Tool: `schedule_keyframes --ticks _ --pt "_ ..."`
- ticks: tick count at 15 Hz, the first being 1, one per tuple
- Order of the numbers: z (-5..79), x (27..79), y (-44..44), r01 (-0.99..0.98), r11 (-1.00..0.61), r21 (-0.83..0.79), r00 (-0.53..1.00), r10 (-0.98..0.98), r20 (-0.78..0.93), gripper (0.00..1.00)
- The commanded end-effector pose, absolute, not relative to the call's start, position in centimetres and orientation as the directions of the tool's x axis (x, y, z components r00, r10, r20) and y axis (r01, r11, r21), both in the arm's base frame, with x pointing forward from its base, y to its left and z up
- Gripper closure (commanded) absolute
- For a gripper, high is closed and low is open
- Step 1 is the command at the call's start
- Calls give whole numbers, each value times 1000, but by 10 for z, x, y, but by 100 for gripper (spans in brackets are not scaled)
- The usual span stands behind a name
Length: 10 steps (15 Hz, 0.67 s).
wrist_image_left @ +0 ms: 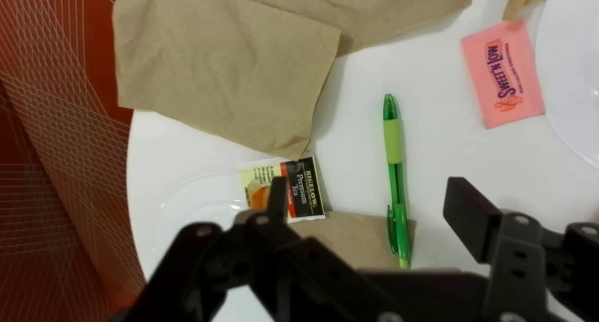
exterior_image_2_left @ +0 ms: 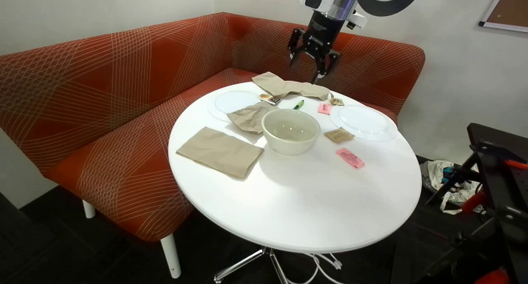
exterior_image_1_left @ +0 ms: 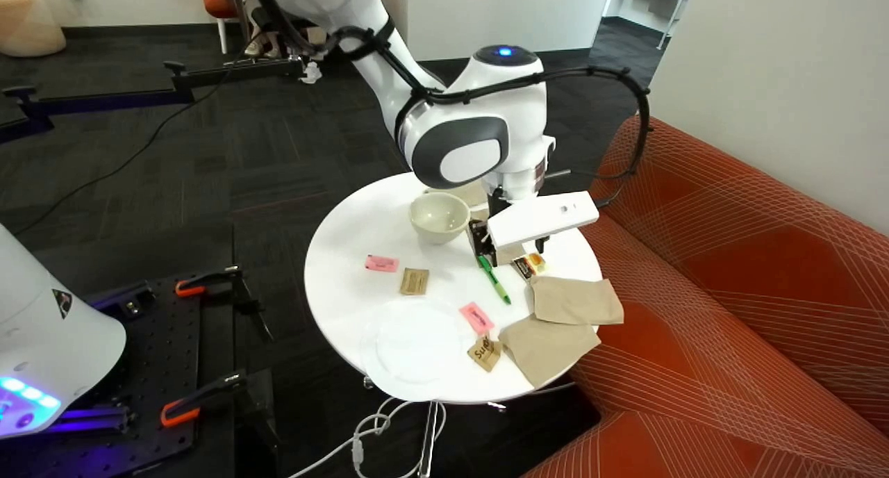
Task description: Remove the pen from the bowl and place it on the table
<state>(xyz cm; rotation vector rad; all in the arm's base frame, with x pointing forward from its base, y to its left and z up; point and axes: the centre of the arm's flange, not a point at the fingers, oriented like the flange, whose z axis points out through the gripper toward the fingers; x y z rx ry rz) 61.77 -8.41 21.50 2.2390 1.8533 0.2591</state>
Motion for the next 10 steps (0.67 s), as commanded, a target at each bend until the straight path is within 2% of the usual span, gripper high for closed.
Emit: schedule_keyframes --ticks 1,6,7,10 --pt "260 570 -86 925 -237 295 231 971 58 0" --pt "266 546 -64 927 -266 264 231 961 154 0" --pt "258 567 -69 923 -273 269 251 961 115 0" --pt "257 559 -56 930 -267 254 238 961 139 0"
